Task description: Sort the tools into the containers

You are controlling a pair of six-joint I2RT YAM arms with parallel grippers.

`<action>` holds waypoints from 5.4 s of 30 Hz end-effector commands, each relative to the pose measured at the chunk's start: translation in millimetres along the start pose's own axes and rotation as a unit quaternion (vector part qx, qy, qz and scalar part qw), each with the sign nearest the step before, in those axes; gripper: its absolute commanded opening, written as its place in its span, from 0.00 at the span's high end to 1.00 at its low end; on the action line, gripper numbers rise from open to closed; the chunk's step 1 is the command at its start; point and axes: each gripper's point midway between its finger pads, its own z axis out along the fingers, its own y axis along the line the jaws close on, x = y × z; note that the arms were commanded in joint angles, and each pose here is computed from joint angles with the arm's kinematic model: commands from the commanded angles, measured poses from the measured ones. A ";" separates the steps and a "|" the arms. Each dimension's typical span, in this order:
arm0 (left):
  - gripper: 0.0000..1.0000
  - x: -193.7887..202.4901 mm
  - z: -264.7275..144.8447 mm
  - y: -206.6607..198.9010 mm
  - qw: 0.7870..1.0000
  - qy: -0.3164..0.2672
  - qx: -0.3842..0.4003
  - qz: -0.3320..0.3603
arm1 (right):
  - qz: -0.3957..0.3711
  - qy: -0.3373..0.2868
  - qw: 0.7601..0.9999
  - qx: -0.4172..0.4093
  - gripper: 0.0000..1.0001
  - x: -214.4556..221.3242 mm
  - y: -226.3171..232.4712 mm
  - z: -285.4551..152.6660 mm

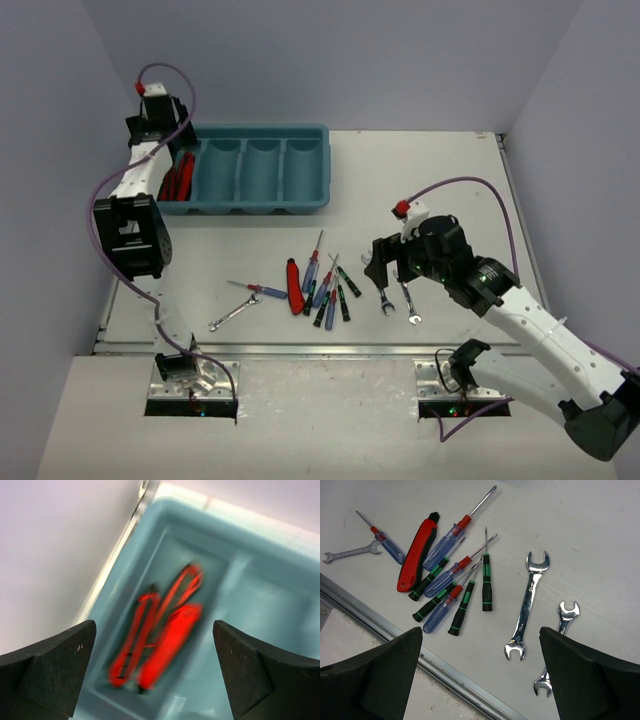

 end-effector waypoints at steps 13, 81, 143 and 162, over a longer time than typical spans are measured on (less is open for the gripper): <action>0.00 39.4 -330.8 -23.2 0.947 -0.065 0.229 -0.215 | 0.104 0.111 0.988 -0.027 0.11 20.3 65.4 89.0; 0.00 83.2 -417.0 -24.9 0.884 -0.099 0.413 -0.194 | -0.038 0.033 0.998 0.032 1.00 -62.0 152.7 146.7; 1.00 -14.7 -194.6 -86.5 0.993 0.008 0.101 -0.061 | -0.052 -0.085 0.987 0.127 0.01 -34.9 0.2 -19.0; 1.00 -12.3 6.1 26.1 0.986 0.089 -0.129 -0.050 | -0.059 -0.033 0.994 0.081 0.01 9.6 0.2 4.4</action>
